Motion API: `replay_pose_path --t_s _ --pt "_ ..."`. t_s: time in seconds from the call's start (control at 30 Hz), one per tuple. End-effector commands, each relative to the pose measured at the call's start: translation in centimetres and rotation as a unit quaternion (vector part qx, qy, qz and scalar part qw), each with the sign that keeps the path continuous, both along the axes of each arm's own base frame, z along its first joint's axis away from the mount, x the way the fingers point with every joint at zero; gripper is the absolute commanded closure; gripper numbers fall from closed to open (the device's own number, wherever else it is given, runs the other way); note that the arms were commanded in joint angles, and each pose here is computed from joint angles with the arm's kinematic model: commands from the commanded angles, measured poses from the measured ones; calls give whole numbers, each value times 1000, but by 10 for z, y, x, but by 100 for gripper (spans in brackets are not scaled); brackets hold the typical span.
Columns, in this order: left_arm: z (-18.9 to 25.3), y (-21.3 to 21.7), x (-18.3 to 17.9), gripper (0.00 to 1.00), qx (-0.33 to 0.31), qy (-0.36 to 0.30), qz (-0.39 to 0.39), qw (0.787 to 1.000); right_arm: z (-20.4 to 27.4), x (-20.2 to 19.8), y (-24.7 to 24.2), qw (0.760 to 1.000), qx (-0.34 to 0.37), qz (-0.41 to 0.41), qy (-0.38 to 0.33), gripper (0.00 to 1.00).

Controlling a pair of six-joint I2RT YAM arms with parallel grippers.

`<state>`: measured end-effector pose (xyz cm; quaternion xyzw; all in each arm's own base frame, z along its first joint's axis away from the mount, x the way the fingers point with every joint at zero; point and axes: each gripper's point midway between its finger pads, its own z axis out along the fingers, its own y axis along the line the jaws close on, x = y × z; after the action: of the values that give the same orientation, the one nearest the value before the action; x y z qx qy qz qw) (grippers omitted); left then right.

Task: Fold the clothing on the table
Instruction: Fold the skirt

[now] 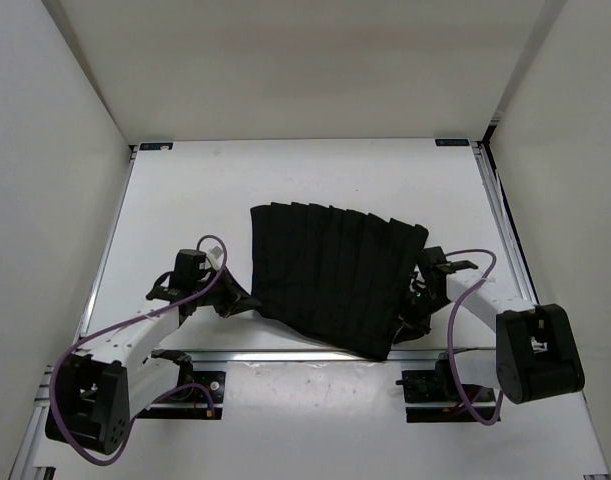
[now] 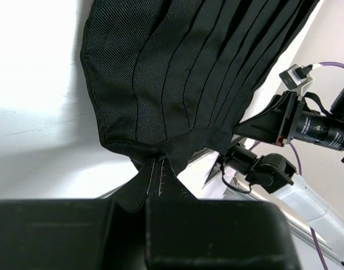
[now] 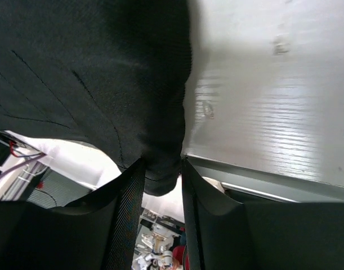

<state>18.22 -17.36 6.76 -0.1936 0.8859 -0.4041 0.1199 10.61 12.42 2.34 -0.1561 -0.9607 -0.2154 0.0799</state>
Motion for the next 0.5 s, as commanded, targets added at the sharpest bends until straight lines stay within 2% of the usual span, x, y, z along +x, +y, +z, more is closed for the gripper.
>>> replay_pose_path --t_s 0.0,0.4,0.47 --pt "8 -2 5 100 2 -13 -7 1000 -1 -10 3 1000 -4 5 16 63" --pt "3 -2 6 100 5 4 -7 1000 -18 -25 6 999 -21 23 25 63" --pt "0 -3 2 100 6 9 -13 1000 -20 -25 7 999 -26 26 24 66"
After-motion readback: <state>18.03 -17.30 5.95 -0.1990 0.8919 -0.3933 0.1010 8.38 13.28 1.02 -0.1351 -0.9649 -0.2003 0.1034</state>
